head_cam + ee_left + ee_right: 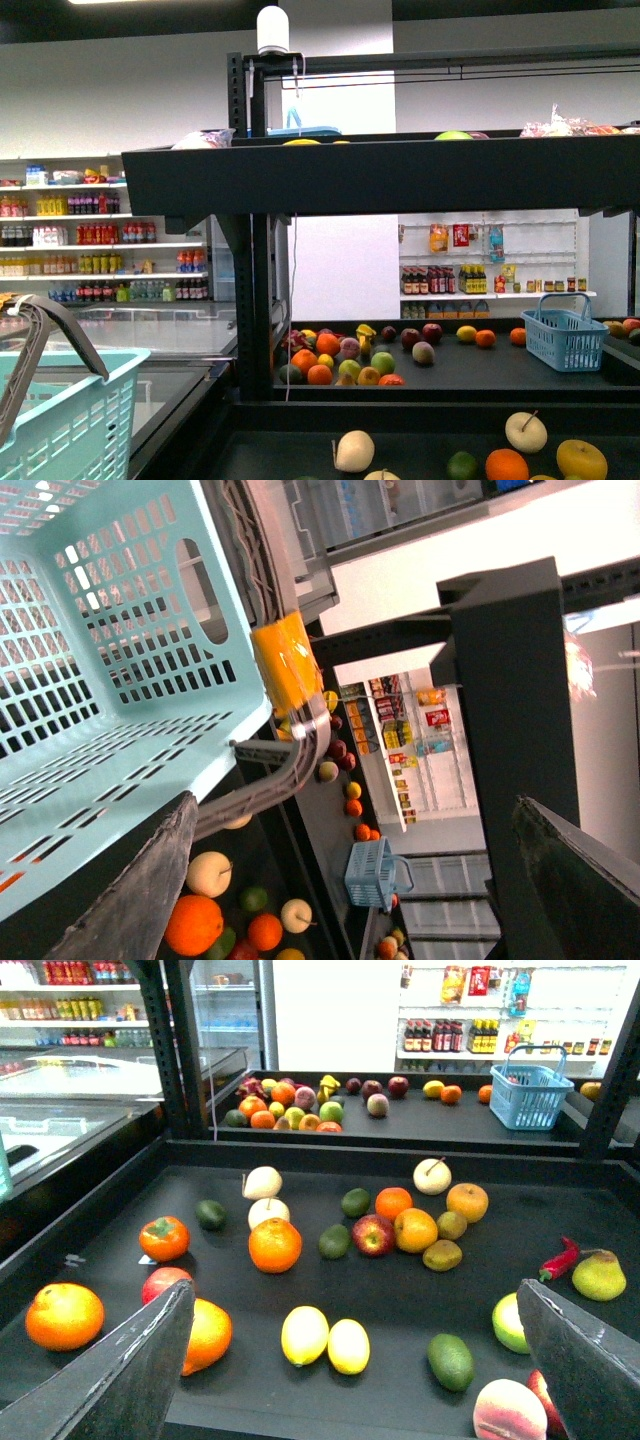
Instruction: Pick lemon from shelf
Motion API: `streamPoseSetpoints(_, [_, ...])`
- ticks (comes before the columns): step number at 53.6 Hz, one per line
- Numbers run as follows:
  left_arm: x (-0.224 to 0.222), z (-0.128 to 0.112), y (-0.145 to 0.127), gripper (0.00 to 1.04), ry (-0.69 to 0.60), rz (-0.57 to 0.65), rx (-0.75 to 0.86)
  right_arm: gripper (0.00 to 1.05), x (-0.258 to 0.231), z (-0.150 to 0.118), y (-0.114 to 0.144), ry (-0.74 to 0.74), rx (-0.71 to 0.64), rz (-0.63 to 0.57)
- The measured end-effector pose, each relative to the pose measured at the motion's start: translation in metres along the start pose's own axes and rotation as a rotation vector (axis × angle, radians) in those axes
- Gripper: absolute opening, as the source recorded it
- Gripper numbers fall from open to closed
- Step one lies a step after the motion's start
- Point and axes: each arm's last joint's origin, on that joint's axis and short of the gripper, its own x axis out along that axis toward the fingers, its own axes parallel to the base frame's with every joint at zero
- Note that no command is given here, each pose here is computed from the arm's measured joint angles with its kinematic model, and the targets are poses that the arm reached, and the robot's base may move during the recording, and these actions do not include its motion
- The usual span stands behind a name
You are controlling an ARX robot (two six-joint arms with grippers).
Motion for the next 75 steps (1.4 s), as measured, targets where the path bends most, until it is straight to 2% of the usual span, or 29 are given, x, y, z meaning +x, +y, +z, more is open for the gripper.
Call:
streamPoseSetpoints(9, [0.053,0.005,0.005,0.97,0.008,0.107,-0.091,0.97,0.0,0.0,0.0,0.0,0.0,0.0])
streamPoseSetpoints(22, [0.1,0.017,-0.002,0.97,-0.005,0.099,-0.095,0.97,0.0,0.0,0.0,0.0,0.0,0.0])
streamPoseSetpoints(30, [0.129,0.023,0.004,0.97,-0.015,0.123,-0.097,0.97,0.0,0.0,0.0,0.0,0.0,0.0])
streamPoseSetpoints(49, [0.167,0.026,0.01,0.97,-0.035,0.151,-0.065,0.97,0.0,0.0,0.0,0.0,0.0,0.0])
streamPoseSetpoints(59, [0.174,0.022,0.019,0.67,-0.029,0.175,-0.056,0.97,0.0,0.0,0.0,0.0,0.0,0.0])
streamPoseSetpoints(65, [0.174,0.023,0.017,0.4,-0.04,0.161,-0.037,0.97,0.0,0.0,0.0,0.0,0.0,0.0])
streamPoseSetpoints(70, [0.171,0.024,0.016,0.23,-0.051,0.157,-0.029,0.97,0.0,0.0,0.0,0.0,0.0,0.0])
streamPoseSetpoints(75, [0.163,0.023,0.012,0.17,-0.037,0.153,-0.019,0.97,0.0,0.0,0.0,0.0,0.0,0.0])
